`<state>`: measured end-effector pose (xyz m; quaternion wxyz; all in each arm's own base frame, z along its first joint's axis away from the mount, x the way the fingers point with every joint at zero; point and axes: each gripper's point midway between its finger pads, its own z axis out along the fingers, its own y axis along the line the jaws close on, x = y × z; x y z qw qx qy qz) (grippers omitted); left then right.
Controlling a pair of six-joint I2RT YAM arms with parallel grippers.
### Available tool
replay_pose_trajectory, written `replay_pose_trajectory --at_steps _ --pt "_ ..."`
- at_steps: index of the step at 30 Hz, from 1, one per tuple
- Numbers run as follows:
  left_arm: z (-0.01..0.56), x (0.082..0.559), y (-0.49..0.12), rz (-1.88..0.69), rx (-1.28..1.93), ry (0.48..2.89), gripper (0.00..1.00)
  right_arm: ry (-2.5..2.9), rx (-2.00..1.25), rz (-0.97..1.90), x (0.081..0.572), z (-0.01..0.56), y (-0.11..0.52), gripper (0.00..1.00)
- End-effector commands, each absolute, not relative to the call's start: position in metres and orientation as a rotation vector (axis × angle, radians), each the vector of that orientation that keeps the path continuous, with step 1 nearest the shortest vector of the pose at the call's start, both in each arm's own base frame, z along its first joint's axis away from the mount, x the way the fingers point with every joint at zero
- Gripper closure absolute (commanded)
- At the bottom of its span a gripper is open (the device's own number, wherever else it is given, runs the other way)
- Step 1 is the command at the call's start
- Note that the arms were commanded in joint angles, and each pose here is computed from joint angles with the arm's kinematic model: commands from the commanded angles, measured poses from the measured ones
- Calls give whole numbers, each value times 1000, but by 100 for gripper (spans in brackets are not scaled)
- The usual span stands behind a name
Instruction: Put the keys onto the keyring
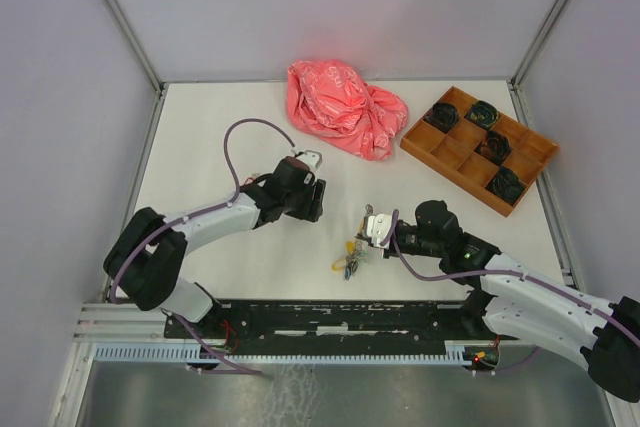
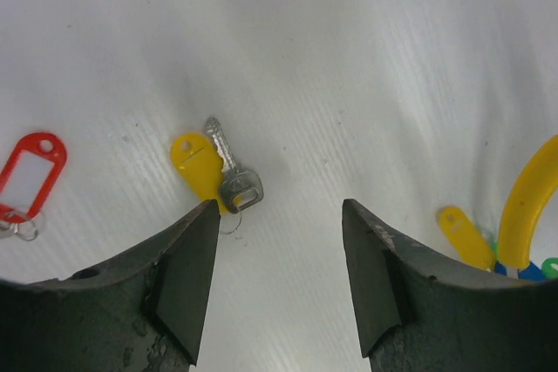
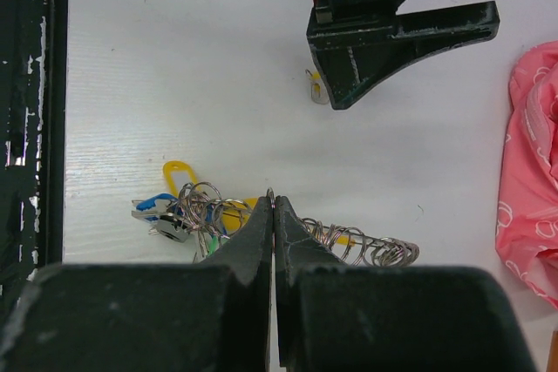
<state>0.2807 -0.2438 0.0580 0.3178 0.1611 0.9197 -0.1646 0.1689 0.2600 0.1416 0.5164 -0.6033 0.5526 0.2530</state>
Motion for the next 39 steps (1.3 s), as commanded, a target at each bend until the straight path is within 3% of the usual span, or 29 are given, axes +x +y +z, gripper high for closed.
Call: replay_pose_trajectory --at_steps 1,18,26,35,39 --pt "65 274 -220 -247 629 2376 35 1209 -1407 617 174 180 273 99" --pt "29 278 -215 -14 816 2412 59 1207 -1409 624 173 180 274 99" --pt "24 280 -217 -2 838 2422 67 1208 -1411 624 173 180 274 100" --pt "34 274 -221 -44 830 2453 91 1208 -1409 626 173 180 274 100" --pt "47 261 -229 -139 814 2504 93 1207 -1409 626 172 181 273 99"
